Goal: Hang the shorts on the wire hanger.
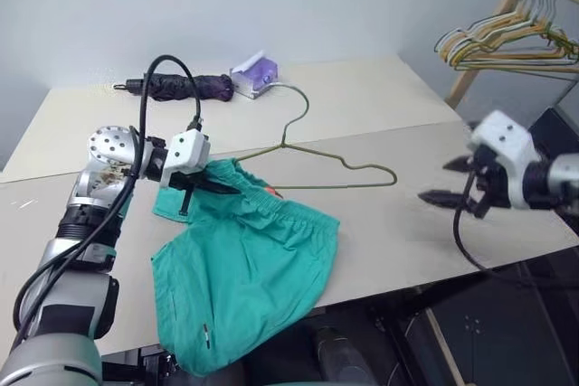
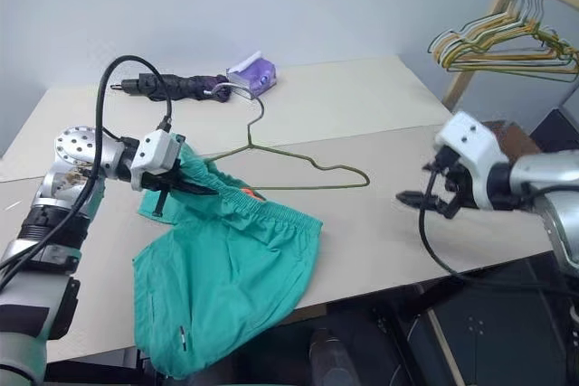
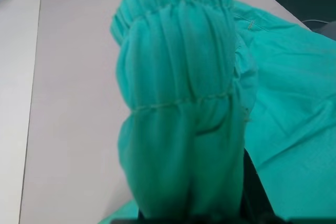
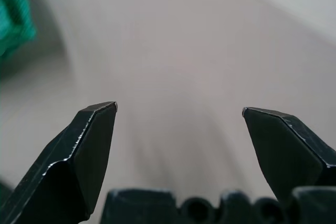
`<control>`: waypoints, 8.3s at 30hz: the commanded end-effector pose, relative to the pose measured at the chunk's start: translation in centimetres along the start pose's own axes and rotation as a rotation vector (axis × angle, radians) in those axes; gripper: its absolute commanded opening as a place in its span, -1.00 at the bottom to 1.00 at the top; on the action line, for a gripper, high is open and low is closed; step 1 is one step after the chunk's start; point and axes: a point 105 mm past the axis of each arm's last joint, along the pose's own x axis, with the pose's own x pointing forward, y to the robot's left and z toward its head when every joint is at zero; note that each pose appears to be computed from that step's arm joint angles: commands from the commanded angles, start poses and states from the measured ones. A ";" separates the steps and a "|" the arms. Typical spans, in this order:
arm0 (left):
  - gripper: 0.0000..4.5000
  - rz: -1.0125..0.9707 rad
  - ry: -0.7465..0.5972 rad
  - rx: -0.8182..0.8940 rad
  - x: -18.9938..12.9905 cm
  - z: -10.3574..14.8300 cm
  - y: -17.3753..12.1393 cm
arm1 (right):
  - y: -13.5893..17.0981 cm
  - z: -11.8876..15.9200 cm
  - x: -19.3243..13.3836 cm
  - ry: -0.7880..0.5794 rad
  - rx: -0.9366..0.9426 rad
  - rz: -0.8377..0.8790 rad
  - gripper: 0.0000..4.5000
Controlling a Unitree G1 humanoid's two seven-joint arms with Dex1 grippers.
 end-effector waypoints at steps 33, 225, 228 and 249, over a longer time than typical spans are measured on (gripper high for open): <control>-1.00 0.124 -0.028 0.022 -1.1 1.3 1.4 | 9.2 3.4 9.9 -0.357 0.502 0.350 -0.99; 0.99 0.439 -0.762 -0.184 1.7 17.6 3.8 | -16.5 -5.2 -13.9 -0.295 1.348 -1.193 -1.00; 0.99 0.441 -0.751 -0.177 1.7 17.5 3.6 | -16.6 -5.5 -13.6 -0.291 1.373 -1.188 -1.00; 1.00 0.454 -0.719 -0.164 1.6 17.3 3.7 | -14.8 -2.6 -14.1 -0.313 0.984 -1.455 0.99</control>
